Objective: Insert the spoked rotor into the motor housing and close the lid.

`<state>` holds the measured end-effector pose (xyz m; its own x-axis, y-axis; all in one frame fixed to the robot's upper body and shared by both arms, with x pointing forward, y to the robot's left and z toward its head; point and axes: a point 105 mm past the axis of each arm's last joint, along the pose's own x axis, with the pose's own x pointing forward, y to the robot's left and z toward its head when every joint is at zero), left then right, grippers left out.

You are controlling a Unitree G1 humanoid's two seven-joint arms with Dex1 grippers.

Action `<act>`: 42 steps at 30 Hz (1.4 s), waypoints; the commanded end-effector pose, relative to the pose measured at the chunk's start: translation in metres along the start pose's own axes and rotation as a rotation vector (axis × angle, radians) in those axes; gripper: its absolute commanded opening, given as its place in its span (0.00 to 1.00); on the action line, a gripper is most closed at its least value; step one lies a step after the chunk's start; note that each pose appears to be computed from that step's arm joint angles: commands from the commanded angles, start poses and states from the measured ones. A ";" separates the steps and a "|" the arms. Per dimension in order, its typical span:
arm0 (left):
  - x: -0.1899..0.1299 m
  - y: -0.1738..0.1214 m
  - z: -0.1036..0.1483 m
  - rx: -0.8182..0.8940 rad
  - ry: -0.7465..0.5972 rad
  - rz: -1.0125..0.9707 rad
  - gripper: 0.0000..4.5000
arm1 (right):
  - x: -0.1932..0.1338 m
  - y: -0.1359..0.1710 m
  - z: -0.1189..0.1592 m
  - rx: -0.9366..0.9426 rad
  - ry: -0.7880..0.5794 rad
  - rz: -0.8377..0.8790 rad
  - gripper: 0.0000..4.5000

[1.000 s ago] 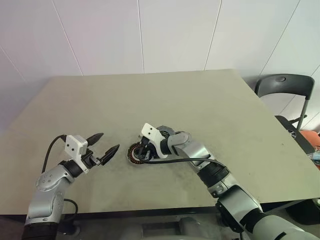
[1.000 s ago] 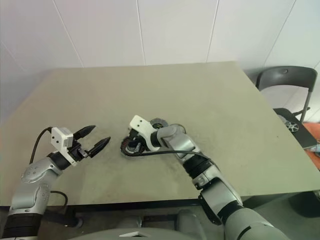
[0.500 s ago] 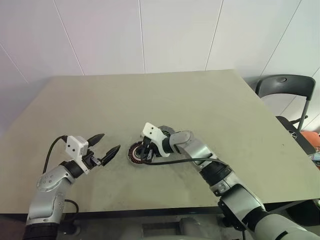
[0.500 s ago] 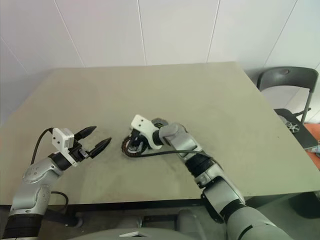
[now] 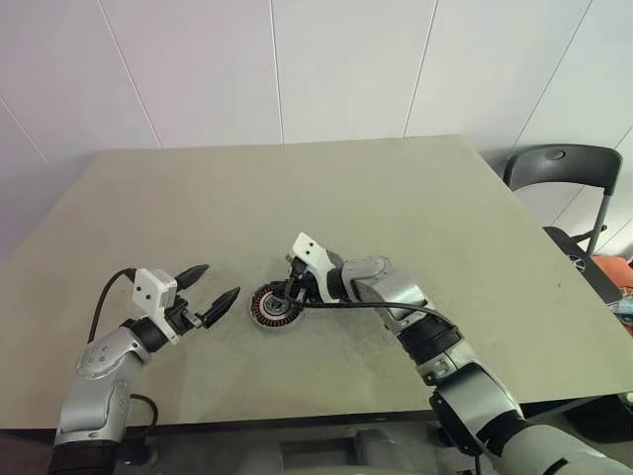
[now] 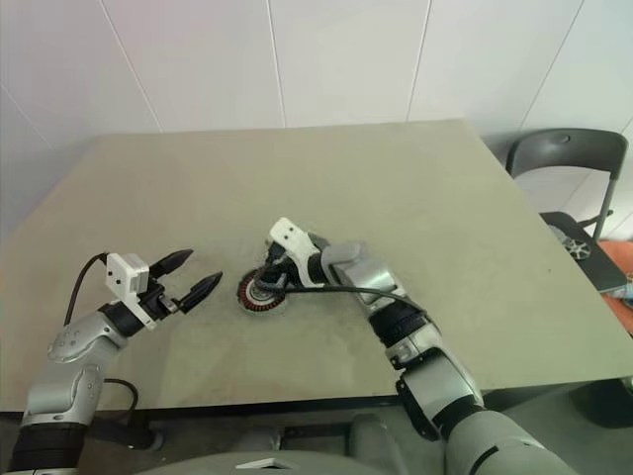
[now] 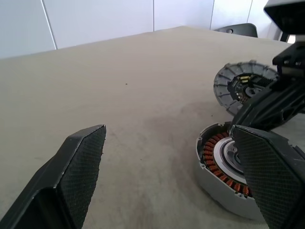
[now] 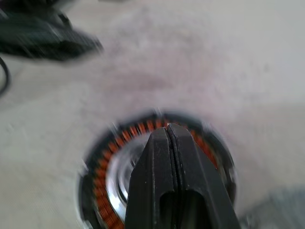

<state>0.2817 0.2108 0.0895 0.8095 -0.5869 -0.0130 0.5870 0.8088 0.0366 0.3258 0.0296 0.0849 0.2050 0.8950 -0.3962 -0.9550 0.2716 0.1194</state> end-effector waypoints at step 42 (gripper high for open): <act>0.005 0.001 0.009 0.026 -0.026 -0.005 1.00 | -0.001 0.009 -0.009 -0.088 0.103 0.056 0.01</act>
<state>0.2832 0.2097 0.0893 0.8091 -0.5876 -0.0097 0.5876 0.8086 0.0316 0.3158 0.0242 0.0735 0.1392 0.8508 -0.5067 -0.9796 0.1933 0.0555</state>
